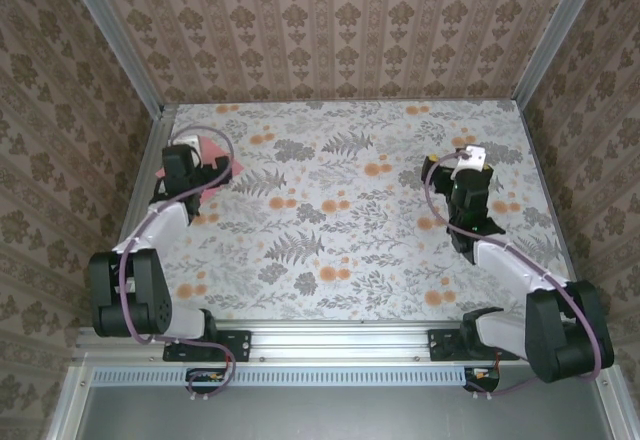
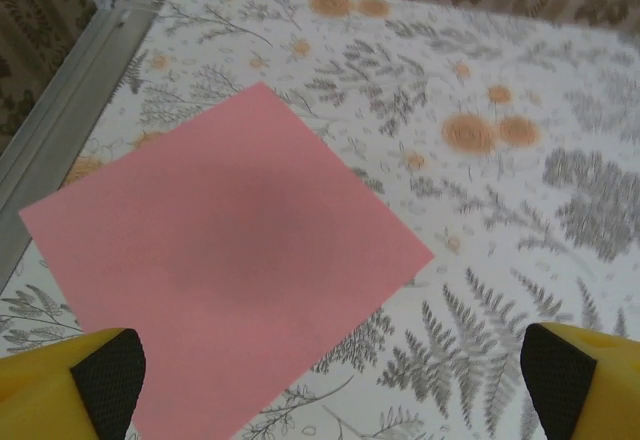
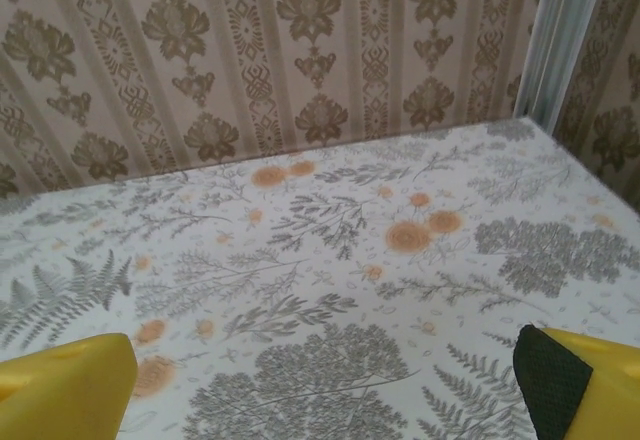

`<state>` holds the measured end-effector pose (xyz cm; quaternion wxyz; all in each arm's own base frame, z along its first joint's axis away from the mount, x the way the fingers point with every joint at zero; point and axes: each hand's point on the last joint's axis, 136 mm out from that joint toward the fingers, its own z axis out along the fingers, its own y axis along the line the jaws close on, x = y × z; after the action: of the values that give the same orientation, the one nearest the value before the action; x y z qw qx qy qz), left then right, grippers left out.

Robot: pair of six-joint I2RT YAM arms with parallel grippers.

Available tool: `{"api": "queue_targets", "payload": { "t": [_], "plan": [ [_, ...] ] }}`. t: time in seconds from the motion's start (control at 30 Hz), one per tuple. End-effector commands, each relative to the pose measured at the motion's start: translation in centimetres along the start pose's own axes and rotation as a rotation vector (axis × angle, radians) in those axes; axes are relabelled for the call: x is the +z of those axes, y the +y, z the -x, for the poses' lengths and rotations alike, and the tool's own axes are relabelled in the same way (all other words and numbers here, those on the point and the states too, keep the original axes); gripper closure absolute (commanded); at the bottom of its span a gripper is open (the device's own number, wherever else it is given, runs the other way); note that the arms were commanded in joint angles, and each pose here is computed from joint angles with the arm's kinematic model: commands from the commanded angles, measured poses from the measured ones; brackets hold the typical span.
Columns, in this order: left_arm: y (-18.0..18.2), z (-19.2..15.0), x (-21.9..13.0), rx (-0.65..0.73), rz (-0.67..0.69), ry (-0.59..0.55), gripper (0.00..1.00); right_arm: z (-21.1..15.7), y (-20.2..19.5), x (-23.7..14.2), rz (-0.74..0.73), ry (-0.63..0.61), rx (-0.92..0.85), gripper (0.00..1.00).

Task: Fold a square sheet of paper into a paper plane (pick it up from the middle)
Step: Move the square sheet of paper to the center of the table.

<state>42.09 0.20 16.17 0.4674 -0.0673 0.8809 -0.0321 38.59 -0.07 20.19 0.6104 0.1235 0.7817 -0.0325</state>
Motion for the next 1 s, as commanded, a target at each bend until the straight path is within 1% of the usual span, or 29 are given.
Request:
{"api": "queue_targets", "payload": {
  "t": [0.0, 0.07, 0.13, 0.23, 0.33, 0.37, 0.43, 0.63, 0.77, 0.97],
  "plan": [
    [0.8, -2.4, -0.2, -0.18, 0.03, 0.203, 0.0, -2.2, 0.0, -0.5, -0.041, 0.24, 0.101, 0.0],
    [1.1, -2.3, 0.4, -0.231, 0.027, 0.229, 0.0, -2.5, 1.7, 0.0, 0.018, 0.334, 0.111, 0.0],
    [1.6, -2.4, 1.2, -0.292, 0.027, 0.262, 0.0, -3.4, 2.7, 0.7, 0.041, 0.407, 0.151, 0.0],
    [2.8, -3.1, 3.0, -0.394, 0.052, 0.342, 0.0, -3.9, 4.5, 1.5, 0.09, 0.462, 0.241, 0.0],
    [3.1, -3.7, 5.2, -0.449, 0.045, 0.395, 0.0, -3.8, 6.7, 1.5, 0.197, 0.484, 0.301, 0.0],
    [3.2, -3.8, 5.9, -0.452, 0.047, 0.417, 0.0, -4.7, 7.3, 1.9, 0.217, 0.519, 0.302, 0.0],
    [3.3, -4.1, 7.2, -0.446, 0.056, 0.455, 0.0, -5.2, 8.1, 1.9, 0.25, 0.548, 0.299, 0.0],
    [4.0, -4.4, 10.3, -0.409, 0.102, 0.531, 0.01, -7.1, 9.3, 2.2, 0.274, 0.599, 0.298, 0.0],
    [2.9, -4.9, 12.2, -0.361, 0.083, 0.593, 0.02, -8.1, 10.7, 2.2, 0.331, 0.658, 0.319, 0.0],
    [1.5, -6.9, 13.7, -0.315, 0.084, 0.68, 0.02, -8.5, 11.8, 2.1, 0.349, 0.681, 0.323, 0.0]
  ]
}}
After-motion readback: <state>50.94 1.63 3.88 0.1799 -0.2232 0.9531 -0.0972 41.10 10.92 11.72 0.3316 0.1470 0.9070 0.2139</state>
